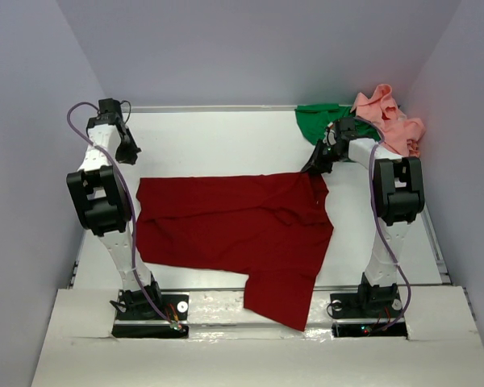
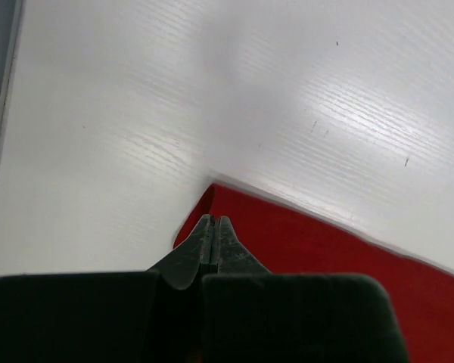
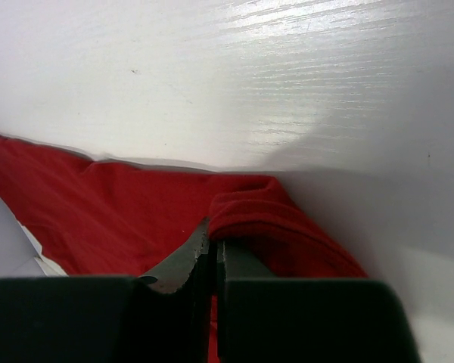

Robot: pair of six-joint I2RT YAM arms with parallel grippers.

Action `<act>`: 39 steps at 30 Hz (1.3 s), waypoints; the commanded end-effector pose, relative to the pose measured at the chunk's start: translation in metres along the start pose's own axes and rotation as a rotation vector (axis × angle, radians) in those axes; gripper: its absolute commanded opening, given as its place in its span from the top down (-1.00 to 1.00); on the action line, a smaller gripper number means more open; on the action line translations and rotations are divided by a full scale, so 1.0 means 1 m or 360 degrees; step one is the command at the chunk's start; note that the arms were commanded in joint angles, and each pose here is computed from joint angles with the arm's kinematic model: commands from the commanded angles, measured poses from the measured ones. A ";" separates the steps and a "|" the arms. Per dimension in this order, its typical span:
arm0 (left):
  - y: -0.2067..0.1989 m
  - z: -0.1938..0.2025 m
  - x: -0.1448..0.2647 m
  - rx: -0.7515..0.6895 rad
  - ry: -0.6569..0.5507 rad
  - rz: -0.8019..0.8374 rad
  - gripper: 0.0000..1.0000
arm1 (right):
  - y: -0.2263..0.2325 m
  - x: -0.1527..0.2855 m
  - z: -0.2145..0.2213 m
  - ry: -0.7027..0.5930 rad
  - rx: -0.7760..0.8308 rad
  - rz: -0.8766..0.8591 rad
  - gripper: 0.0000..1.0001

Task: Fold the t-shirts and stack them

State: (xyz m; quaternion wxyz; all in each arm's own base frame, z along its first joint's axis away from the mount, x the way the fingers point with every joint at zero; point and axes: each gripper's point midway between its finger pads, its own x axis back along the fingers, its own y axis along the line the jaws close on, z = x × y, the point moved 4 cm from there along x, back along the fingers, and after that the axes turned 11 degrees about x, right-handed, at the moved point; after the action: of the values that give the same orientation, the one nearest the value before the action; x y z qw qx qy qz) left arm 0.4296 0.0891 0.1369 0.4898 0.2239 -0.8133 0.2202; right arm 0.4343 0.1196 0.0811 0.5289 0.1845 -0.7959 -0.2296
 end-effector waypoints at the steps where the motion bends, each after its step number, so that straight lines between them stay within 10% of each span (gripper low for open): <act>1: 0.000 -0.005 0.001 0.0001 0.0012 -0.0026 1.00 | 0.008 0.002 -0.016 -0.0069 0.0055 -0.0017 1.00; 5: -0.002 0.004 -0.005 -0.0018 0.0075 -0.0022 0.96 | 0.008 0.004 -0.016 -0.0076 0.0057 -0.0009 0.96; 11: 0.005 0.026 -0.007 -0.0056 0.0139 -0.0026 0.32 | 0.007 0.003 -0.015 -0.0070 0.0056 -0.0007 0.92; 39: 0.018 0.089 -0.030 -0.0173 0.0357 -0.0163 0.22 | 0.008 0.004 -0.015 -0.0072 0.0056 -0.0015 0.91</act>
State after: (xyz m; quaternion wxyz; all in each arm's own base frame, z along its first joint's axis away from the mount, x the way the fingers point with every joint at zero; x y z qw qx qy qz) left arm 0.3724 0.0505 0.0625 0.6054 0.1975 -0.7470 0.1911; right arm 0.4345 0.1194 0.0812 0.5289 0.1838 -0.7963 -0.2290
